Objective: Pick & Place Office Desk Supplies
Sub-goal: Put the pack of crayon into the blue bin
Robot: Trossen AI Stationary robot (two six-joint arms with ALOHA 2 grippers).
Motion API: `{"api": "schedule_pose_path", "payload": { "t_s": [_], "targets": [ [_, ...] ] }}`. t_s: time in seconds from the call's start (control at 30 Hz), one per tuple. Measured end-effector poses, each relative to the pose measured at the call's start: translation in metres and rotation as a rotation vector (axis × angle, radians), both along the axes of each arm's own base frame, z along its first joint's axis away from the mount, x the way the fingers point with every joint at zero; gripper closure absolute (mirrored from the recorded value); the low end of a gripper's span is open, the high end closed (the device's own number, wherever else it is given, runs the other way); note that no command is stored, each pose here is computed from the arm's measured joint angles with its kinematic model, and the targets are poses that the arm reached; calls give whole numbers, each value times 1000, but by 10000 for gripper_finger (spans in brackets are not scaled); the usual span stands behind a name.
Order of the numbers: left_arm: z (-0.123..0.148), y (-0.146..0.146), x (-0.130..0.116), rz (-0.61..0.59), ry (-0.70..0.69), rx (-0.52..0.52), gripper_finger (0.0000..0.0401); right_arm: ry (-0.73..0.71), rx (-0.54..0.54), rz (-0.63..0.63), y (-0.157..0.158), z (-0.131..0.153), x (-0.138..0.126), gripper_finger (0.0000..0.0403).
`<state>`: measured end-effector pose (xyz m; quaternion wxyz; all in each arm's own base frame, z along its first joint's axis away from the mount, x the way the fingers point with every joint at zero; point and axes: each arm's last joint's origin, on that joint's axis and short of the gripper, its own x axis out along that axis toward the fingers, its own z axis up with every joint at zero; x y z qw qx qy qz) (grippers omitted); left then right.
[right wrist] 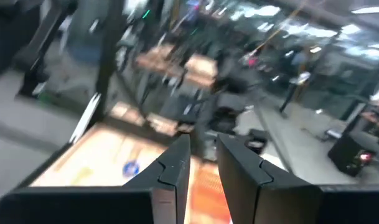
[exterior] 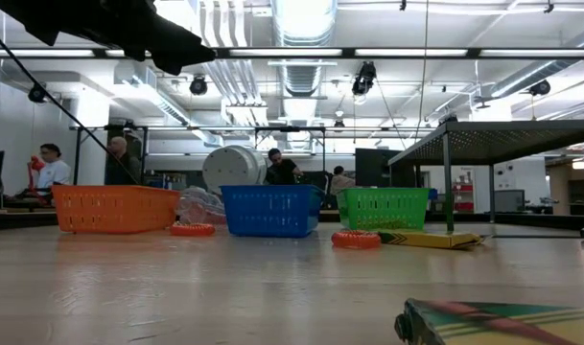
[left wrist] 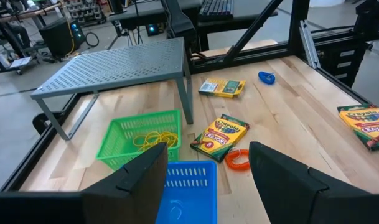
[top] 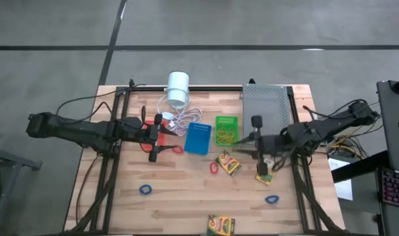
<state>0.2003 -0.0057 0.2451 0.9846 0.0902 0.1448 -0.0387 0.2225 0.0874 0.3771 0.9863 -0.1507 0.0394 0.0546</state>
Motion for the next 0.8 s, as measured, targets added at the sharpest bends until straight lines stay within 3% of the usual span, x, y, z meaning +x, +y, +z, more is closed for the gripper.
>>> {"api": "schedule_pose_path", "payload": {
  "t_s": [0.13, 0.3, 0.47, 0.8],
  "targets": [
    [0, 0, 0, 0, 0, 0, 171, 206, 1, 13, 20, 12, 6, 328],
    [0, 0, 0, 0, 0, 0, 171, 463, -9, -162, 41, 12, 10, 329],
    [0, 0, 0, 0, 0, 0, 171, 666, -99, -286, 59, -8, 19, 334],
    [0, 0, 0, 0, 0, 0, 171, 841, -97, -462, 87, -73, 54, 335]
  ]
}}
